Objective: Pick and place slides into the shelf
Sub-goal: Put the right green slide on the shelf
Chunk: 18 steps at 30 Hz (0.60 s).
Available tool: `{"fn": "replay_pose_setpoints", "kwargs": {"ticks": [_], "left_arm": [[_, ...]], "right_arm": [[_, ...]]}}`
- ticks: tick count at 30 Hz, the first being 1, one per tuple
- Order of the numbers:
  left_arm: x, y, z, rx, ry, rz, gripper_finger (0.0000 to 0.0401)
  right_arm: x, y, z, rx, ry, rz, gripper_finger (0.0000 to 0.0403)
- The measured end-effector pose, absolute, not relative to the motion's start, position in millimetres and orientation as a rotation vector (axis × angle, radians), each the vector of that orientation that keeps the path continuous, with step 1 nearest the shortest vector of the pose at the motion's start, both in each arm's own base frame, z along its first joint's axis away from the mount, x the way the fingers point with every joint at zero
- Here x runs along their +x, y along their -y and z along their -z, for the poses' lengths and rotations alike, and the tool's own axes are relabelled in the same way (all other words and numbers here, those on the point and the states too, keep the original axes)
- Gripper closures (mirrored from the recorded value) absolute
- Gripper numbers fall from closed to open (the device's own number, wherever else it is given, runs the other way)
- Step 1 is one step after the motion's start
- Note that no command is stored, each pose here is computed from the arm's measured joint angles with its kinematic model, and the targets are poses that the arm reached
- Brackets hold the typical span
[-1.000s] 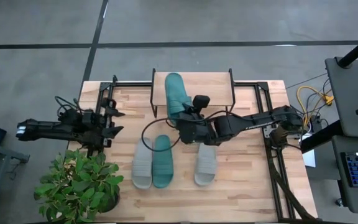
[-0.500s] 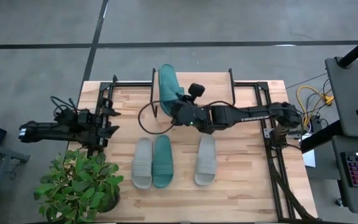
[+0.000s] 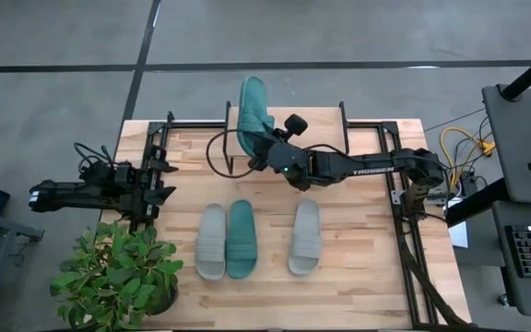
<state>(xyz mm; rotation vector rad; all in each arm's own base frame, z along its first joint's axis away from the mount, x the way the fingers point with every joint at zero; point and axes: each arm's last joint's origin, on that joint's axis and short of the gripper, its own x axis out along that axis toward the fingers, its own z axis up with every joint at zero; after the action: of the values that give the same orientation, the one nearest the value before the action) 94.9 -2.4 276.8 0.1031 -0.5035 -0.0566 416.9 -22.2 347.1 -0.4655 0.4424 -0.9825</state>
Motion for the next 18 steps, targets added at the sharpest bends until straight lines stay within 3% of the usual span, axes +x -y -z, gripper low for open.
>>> {"fn": "replay_pose_setpoints", "kwargs": {"ticks": [18], "left_arm": [[94.9,2.3,-276.8,0.111,0.504,0.05,0.0193]], "right_arm": [[431.3,23.1,-331.8,-0.393,-0.335,0.98,0.0394]]}}
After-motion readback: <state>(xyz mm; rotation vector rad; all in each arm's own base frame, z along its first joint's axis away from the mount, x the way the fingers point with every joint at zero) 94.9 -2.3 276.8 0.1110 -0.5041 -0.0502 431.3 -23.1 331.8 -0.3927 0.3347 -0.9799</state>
